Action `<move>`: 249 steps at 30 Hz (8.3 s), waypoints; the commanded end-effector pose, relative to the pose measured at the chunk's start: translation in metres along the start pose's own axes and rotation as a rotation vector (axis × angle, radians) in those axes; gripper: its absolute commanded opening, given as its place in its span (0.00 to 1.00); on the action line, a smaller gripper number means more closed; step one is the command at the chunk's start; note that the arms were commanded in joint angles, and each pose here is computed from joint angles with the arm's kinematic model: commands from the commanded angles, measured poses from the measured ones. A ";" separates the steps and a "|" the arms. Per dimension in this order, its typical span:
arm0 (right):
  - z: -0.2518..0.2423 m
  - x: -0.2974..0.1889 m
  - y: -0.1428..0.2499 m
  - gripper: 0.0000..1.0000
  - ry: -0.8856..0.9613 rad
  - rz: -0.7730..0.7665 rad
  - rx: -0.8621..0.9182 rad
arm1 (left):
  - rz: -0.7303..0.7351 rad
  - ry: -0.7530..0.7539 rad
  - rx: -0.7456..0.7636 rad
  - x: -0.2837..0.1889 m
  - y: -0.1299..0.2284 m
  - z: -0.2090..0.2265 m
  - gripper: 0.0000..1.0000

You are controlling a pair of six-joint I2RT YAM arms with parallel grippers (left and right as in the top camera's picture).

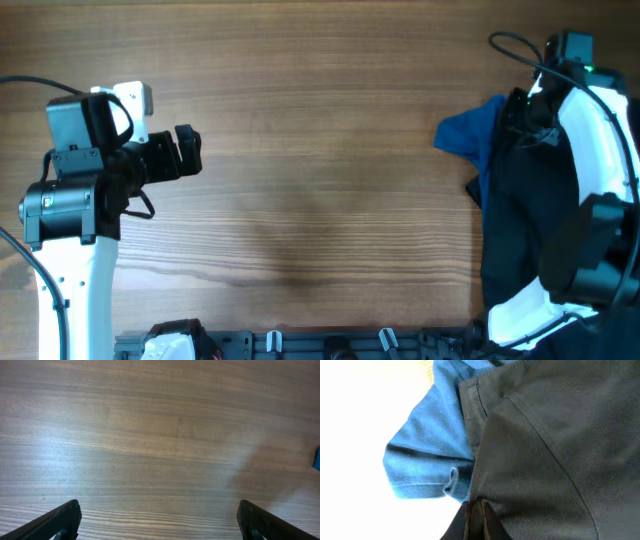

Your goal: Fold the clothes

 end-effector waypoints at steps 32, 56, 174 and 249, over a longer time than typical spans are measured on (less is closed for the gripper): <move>0.263 -0.276 0.265 0.66 -0.904 -0.226 -0.873 | -0.295 -0.427 -0.328 -0.109 -0.009 0.049 1.00; 0.163 -0.289 0.130 0.78 -0.671 -0.387 -0.401 | 0.303 0.347 0.022 0.162 -0.010 -0.042 1.00; 0.207 0.108 0.071 0.73 -0.151 0.151 -0.408 | 0.476 0.077 -0.278 0.064 0.004 0.039 0.48; 0.119 0.079 0.131 0.04 0.046 0.478 -0.309 | 0.745 0.070 -0.366 0.143 0.153 0.017 0.55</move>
Point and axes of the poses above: each gripper's point midway between its finger pads, its own x axis out along the fingers, its own z axis along the line the jaws close on, y = z × x, the point moved 5 cm from there along -x, back along the fingers, and after that the axes turned 13 degrees about x, right-handed, at the moved point
